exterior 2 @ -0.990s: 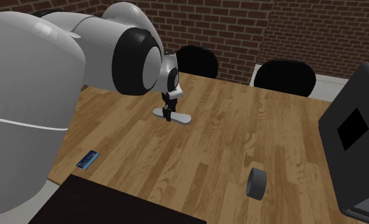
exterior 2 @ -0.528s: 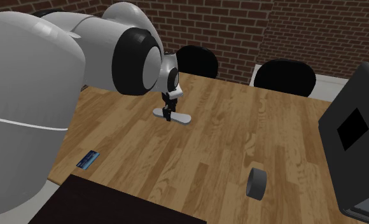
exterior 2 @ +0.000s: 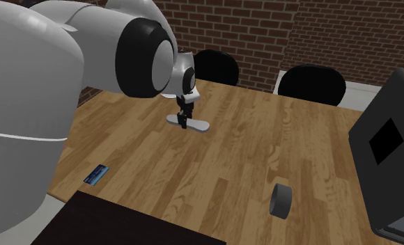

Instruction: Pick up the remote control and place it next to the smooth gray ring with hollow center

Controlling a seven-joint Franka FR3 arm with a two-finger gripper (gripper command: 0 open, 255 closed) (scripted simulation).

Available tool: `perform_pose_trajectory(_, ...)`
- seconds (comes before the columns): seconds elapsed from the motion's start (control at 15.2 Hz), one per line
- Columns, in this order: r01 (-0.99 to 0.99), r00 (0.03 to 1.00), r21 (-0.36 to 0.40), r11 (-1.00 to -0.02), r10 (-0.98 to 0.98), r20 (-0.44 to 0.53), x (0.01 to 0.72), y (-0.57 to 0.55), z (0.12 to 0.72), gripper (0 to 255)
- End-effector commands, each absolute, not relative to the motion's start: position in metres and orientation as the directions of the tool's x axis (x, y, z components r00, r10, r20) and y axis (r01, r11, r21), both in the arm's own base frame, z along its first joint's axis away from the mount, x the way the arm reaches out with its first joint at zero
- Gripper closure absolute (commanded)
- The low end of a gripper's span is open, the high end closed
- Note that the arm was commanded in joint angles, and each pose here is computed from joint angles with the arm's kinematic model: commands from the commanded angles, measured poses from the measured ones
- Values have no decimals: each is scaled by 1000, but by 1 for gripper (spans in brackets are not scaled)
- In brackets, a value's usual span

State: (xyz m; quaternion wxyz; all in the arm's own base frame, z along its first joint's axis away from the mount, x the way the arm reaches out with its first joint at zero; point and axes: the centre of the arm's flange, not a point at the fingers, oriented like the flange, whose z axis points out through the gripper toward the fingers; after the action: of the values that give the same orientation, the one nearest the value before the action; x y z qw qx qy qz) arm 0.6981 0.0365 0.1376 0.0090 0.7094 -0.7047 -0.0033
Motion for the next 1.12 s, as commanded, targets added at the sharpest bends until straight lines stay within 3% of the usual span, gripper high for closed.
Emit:
perform_pose_trajectory(0.0, -1000, 7, 17, -6, -1000, 8, 698, 36, 149, 255)
perform_pose_trajectory(1.06, -1000, 7, 17, -6, -1000, 8, 698, 36, 233, 255)
